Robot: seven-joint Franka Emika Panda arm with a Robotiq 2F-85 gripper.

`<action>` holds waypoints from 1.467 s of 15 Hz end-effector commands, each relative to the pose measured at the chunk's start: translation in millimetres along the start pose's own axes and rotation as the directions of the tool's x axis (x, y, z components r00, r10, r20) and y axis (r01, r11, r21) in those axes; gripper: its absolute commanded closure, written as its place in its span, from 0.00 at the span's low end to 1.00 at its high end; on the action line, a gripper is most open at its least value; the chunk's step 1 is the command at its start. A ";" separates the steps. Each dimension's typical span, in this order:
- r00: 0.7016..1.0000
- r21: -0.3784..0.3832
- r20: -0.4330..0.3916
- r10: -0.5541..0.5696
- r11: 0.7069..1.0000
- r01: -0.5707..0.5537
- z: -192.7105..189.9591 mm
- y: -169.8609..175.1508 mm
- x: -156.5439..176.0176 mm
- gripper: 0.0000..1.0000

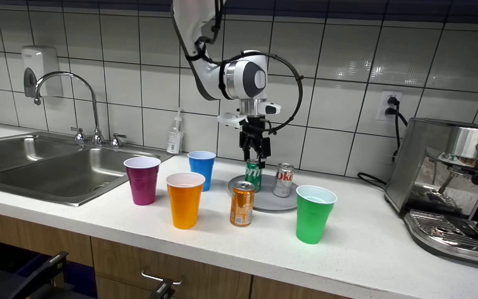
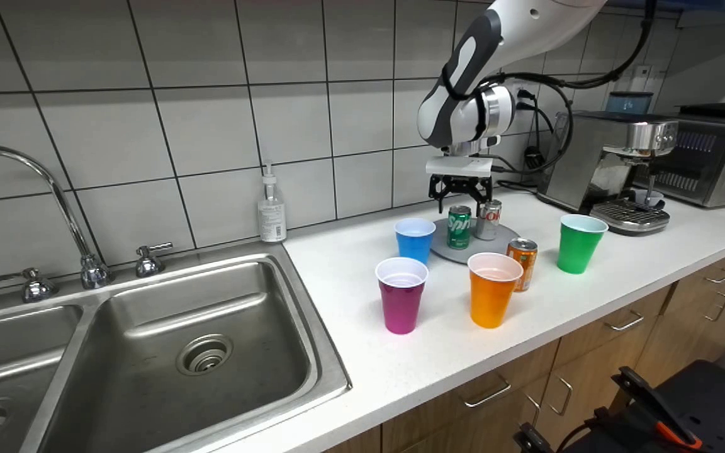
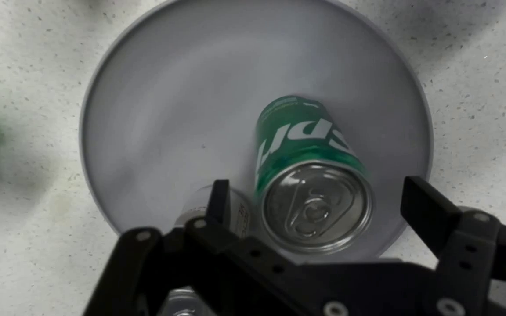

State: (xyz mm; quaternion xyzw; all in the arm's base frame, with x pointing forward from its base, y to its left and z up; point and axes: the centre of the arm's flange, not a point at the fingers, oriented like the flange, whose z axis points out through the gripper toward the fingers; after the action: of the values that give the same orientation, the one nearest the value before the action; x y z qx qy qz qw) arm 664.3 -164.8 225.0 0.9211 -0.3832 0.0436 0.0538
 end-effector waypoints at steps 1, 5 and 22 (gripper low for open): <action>0.999 -0.017 0.019 0.029 0.999 -0.029 0.3 -7.3 8.0 0.00; 0.999 -0.014 0.016 0.031 0.999 -0.031 0.9 -6.6 8.8 0.42; 0.999 0.004 -0.019 -0.030 1.000 0.030 -27.7 -39.7 0.5 0.62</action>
State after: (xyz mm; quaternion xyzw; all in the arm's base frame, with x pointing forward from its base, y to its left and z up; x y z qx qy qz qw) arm 680.7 -147.1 232.5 0.9252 -0.3715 0.0550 0.0546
